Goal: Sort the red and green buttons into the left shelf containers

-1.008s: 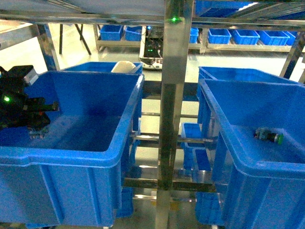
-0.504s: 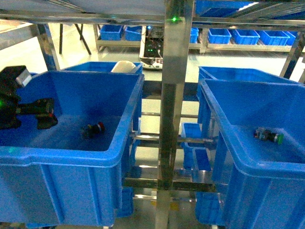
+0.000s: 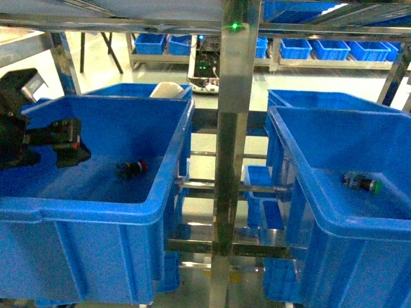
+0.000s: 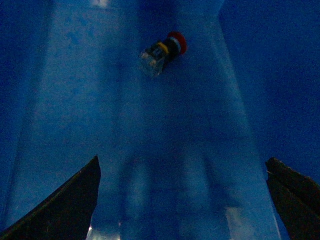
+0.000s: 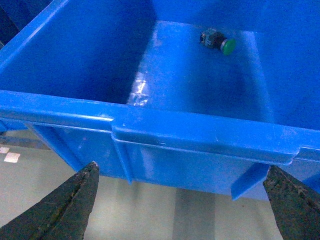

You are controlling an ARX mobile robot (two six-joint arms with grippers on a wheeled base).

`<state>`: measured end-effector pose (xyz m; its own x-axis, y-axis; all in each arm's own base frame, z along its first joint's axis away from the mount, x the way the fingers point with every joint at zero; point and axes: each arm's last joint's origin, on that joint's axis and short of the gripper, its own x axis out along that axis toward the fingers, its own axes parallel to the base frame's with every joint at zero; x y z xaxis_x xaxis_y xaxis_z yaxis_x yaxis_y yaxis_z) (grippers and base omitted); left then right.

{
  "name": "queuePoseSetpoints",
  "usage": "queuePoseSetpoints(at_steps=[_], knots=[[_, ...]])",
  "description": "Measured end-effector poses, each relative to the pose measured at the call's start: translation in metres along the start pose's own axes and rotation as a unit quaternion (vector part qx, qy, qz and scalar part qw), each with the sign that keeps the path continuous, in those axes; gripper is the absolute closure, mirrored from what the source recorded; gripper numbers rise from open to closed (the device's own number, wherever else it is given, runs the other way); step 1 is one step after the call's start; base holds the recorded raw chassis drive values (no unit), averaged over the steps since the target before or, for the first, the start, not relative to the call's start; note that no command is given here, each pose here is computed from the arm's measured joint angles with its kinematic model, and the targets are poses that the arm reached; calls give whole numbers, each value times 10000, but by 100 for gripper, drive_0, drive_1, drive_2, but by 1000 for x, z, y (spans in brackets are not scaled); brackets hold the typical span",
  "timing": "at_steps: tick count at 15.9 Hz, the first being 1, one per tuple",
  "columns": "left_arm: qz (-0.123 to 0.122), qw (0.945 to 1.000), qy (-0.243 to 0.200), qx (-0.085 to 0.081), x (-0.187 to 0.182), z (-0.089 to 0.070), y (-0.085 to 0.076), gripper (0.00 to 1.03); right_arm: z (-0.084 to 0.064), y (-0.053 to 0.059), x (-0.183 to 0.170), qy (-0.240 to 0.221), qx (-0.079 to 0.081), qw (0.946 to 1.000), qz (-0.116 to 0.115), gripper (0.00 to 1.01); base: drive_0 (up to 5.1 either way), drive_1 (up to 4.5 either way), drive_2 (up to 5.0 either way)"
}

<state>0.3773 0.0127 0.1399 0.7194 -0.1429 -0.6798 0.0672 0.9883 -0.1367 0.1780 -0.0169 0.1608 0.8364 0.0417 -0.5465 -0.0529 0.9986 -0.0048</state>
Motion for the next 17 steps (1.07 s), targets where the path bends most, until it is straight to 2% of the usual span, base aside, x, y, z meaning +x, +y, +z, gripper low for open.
queuePoseSetpoints(at_steps=[2,7,12,14,15,17], knots=[[-73,9998,-176,-14,-11,6,-4,5,0,0,0,2,0,10000,-2,3,0,0,0],[-44,9995,-251,-210,-27,-3,1,5,0,0,0,4,1,10000,-2,3,0,0,0],[-102,9961,-871,-137,-60,12,-6,5,0,0,0,4,1,10000,-2,3,0,0,0],[-36,9957,-898,-223,-75,0,-8,5,0,0,0,2,0,10000,-2,3,0,0,0],[89,9949,-950,-312,-82,-8,-7,5,0,0,0,2,-1,10000,2,3,0,0,0],[114,9943,-968,-428,-91,-18,-7,5,0,0,0,2,0,10000,0,3,0,0,0]])
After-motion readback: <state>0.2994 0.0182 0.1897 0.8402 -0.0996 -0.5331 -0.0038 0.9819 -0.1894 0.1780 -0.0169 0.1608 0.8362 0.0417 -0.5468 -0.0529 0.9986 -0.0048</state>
